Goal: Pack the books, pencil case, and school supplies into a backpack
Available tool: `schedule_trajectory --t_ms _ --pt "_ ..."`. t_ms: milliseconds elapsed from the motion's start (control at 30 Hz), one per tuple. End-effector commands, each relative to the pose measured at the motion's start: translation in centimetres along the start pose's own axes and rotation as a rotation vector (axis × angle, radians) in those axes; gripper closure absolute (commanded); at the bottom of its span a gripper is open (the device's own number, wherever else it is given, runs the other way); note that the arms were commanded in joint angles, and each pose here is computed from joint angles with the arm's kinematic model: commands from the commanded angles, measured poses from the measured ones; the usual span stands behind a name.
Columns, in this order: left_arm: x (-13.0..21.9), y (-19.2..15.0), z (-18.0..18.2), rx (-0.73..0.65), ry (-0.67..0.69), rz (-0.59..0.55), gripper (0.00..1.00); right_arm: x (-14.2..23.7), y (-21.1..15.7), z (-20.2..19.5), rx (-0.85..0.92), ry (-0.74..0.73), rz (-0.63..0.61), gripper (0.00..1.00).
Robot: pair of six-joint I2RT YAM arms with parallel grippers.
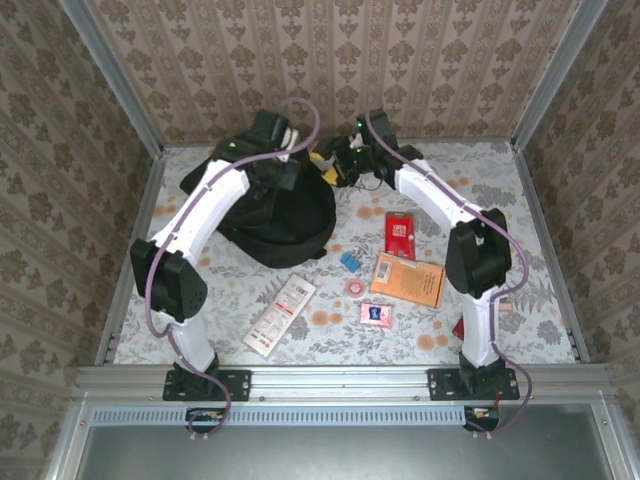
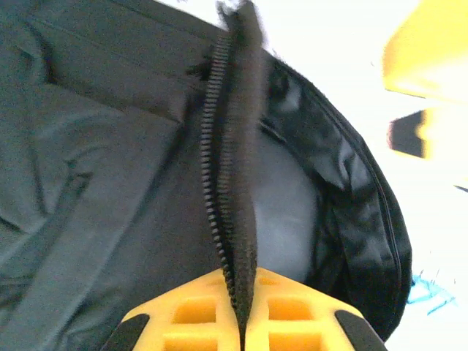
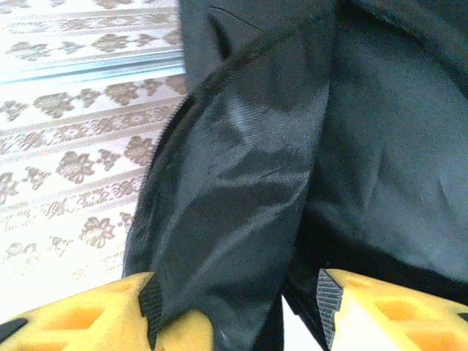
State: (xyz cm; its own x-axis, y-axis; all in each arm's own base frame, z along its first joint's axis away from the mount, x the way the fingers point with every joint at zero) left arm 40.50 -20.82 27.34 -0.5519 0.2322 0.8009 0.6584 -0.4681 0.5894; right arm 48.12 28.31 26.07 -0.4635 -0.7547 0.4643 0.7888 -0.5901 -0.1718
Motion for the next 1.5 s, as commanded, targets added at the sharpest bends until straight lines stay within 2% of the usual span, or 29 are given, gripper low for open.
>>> schedule_trajectory --t_ms 0,167,400,733,833,933,1067,1167,1267,1467 --pt "2.0 2.5 0.8 0.042 -0.042 -0.067 1.0 5.3 -0.9 2.2 0.236 0.008 -0.11 0.34" --pt "3.5 4.6 2.3 0.047 -0.033 -0.107 1.0 7.8 -0.3 -1.5 0.336 -0.08 -0.156 0.37" --pt "2.9 5.8 2.7 0.112 -0.097 -0.153 1.0 7.2 -0.9 -9.4 0.448 -0.31 -0.064 0.42" --pt "1.0 6.2 2.9 0.312 -0.352 -0.223 1.0 4.5 -2.1 -18.7 0.564 -0.592 0.094 0.42" --pt "0.1 5.6 2.4 0.386 -0.434 -0.223 1.0 3.7 -2.1 -20.9 0.565 -0.618 0.14 0.41" --pt "-0.5 5.1 2.4 0.403 -0.442 -0.216 1.0 3.1 -1.8 -22.7 0.539 -0.614 0.178 0.42" --pt "-0.1 5.5 2.0 0.405 -0.477 -0.226 1.0 2.5 -2.4 -24.0 0.501 -0.573 0.242 0.52" --pt "-0.3 5.3 2.0 0.408 -0.48 -0.218 1.0 2.1 -2.6 -23.9 0.5 -0.532 0.24 0.61" --pt "-0.6 5.2 1.8 0.411 -0.49 -0.207 1.0 2.2 -2.5 -23.7 0.502 -0.526 0.224 0.65" --pt "-0.6 5.1 1.7 0.402 -0.481 -0.196 1.0 1.9 -2.7 -23.4 0.476 -0.488 0.226 0.92"
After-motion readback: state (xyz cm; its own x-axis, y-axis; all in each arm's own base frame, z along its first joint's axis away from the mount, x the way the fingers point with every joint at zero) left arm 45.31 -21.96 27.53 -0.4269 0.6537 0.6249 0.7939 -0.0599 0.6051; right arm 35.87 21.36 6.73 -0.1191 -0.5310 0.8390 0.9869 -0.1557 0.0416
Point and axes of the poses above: each hand's point on the last joint's axis, 136 mm out from that joint toward the fingers, its own x axis back along the fingers, its own z axis along the line the jaws close on, y = z × x, the point moved 3 cm from there along x, back along the fingers, and after that the axes turned 12 degrees about -x, right-handed, at the moved point
